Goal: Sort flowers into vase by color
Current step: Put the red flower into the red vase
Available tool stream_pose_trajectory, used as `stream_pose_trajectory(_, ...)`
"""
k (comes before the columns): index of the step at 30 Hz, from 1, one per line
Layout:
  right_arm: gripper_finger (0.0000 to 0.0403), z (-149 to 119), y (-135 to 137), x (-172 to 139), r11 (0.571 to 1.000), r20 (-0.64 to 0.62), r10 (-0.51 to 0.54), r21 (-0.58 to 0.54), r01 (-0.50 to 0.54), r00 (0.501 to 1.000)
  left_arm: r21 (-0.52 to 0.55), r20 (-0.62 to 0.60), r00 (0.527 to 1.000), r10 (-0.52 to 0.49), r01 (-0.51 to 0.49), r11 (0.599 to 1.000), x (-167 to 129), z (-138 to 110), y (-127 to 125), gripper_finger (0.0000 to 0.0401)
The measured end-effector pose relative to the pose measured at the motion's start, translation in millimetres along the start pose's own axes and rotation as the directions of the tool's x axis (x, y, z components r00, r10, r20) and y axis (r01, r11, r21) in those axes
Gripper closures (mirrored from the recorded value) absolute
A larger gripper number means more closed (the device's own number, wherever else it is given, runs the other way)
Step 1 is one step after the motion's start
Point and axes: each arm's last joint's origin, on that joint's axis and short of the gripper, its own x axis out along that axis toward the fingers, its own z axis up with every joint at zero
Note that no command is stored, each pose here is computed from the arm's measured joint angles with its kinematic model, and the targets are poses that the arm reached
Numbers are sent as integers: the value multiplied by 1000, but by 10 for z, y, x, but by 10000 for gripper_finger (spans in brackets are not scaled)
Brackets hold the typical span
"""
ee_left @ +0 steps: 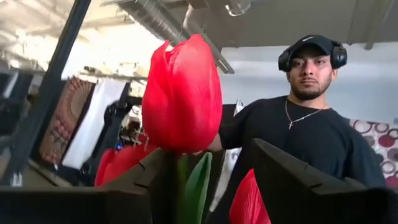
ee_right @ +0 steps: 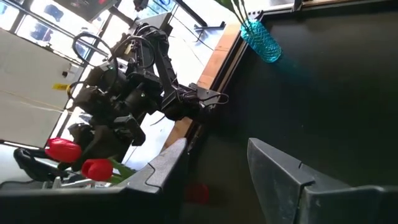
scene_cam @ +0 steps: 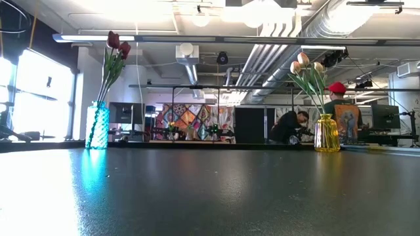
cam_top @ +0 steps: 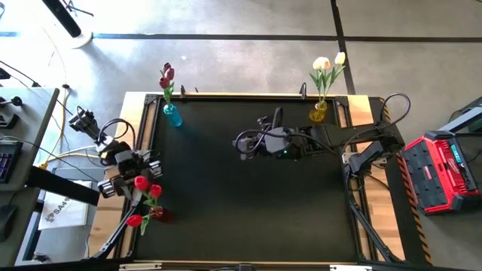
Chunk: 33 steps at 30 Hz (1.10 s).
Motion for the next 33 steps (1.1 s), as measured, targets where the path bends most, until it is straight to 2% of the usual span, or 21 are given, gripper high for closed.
stream_pose_trajectory(11, 246, -10, 5, -1, 1000, -27, 12, -7, -13, 1000, -167, -152, 987, 58, -84, 982, -13, -148, 60, 180)
stream_pose_trajectory(16, 246, -12, 5, -1, 1000, -35, 16, -25, -16, 999, -135, -149, 988, 53, -73, 988, -12, -144, 57, 156)
stream_pose_trajectory(23, 246, -14, 6, -1, 999, -40, 18, -26, -19, 999, -105, -111, 993, 35, -47, 993, -6, -107, 42, 154)
stream_pose_trajectory(33, 246, -17, 8, -2, 999, -49, 22, -26, -23, 999, -119, -109, 990, -92, 79, 990, -5, -72, -9, 155)
